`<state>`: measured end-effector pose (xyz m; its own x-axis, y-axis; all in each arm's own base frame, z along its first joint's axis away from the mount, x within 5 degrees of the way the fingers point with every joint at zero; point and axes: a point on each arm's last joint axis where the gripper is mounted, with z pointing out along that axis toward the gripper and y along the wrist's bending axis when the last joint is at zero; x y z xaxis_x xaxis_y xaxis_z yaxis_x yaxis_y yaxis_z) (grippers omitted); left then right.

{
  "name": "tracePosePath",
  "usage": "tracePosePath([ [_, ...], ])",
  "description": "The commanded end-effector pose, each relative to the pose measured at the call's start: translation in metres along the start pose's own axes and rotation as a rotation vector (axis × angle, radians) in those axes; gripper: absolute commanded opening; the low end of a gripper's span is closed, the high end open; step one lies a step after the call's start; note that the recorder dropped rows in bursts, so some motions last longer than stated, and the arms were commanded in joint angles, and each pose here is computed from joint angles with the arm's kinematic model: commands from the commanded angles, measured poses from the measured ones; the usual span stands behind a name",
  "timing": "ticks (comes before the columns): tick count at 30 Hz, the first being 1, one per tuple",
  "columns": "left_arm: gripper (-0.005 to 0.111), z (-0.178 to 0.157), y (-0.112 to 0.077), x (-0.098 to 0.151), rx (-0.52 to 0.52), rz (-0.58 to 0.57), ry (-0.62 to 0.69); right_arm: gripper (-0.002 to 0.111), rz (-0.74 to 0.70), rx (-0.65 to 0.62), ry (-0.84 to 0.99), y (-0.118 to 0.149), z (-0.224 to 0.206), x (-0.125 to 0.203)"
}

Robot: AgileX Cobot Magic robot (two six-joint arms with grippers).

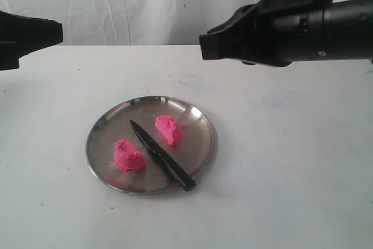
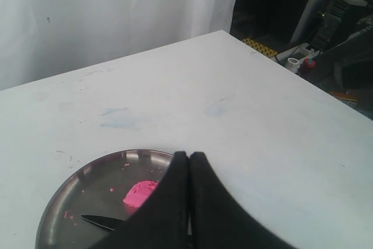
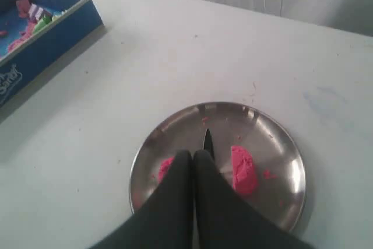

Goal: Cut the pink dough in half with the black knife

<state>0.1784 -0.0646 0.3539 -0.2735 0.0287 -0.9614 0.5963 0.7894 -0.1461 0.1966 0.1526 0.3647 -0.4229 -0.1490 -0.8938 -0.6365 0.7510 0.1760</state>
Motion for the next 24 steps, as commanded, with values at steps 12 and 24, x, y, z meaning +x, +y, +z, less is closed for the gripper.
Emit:
tracePosePath([
  [12, 0.000, -0.001, -0.002, 0.001, 0.012, -0.012, -0.005, 0.000, -0.058, 0.019, -0.132, 0.005, -0.067, 0.019],
  [24, 0.000, -0.001, -0.002, 0.001, 0.012, -0.012, -0.005, 0.000, -0.094, 0.037, -0.114, 0.006, -0.090, 0.039],
])
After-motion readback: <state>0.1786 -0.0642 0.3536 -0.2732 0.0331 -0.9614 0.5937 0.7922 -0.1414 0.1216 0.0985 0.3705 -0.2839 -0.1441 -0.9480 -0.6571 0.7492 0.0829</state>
